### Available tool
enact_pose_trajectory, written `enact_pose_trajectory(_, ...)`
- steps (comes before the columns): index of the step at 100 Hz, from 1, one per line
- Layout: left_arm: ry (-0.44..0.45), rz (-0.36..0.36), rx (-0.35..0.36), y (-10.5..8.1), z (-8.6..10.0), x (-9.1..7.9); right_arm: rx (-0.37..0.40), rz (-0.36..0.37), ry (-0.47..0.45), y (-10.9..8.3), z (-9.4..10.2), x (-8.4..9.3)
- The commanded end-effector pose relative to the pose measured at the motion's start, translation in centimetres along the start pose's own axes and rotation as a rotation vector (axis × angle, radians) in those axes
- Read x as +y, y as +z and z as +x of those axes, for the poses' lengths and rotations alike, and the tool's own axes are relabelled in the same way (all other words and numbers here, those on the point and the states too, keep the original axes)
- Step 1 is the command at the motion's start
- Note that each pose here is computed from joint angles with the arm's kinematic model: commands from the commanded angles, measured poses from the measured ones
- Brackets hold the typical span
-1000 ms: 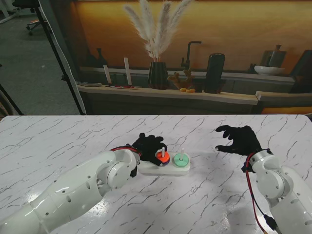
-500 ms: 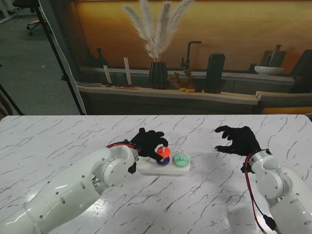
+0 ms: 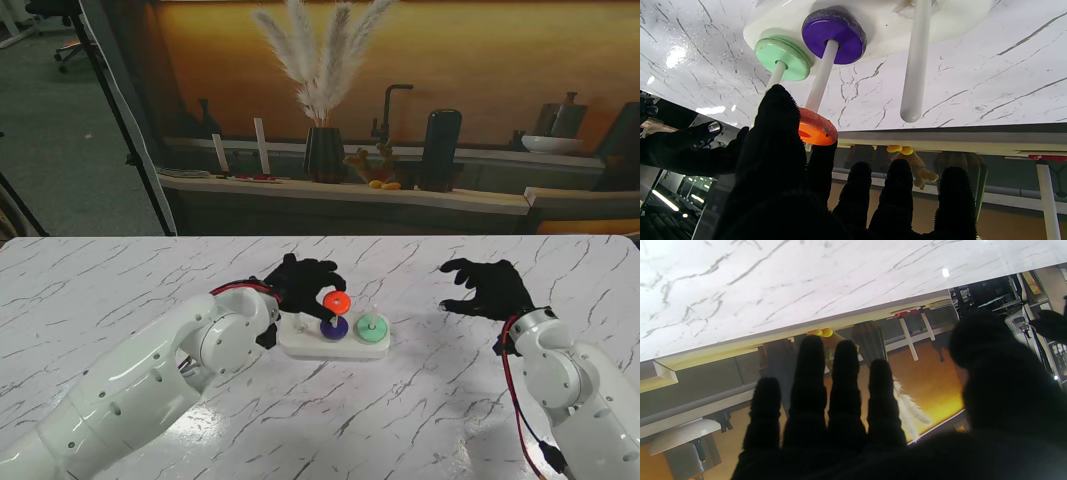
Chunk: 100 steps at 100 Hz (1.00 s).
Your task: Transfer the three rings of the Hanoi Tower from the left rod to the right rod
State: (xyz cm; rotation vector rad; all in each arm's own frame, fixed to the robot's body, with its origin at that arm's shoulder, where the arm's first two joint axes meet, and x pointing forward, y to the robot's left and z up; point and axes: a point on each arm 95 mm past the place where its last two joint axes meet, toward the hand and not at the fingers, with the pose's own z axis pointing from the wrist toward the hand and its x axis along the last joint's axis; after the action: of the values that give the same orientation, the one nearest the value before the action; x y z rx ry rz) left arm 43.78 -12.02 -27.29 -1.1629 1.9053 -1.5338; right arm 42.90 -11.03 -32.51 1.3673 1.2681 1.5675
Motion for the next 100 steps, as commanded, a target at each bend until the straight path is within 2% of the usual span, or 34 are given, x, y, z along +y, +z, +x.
enact_pose_trajectory(1, 0.007, -0.004, 0.020, -0.1, 0.3, -0.3, 0.001, 0.010, 0.012, -0.2, 0.3, -0.7)
enact_pose_trajectory(55, 0.001, 0.022, -0.029, -2.2, -1.5, -1.6, 0.003, 0.018, 0.013, 0.0, 0.3, -0.9)
enact_pose_trajectory(100, -0.015, 0.001, -0.082, -3.3, -2.9, -0.3, 0.003, 0.021, 0.014, 0.1, 0.4, -1.0)
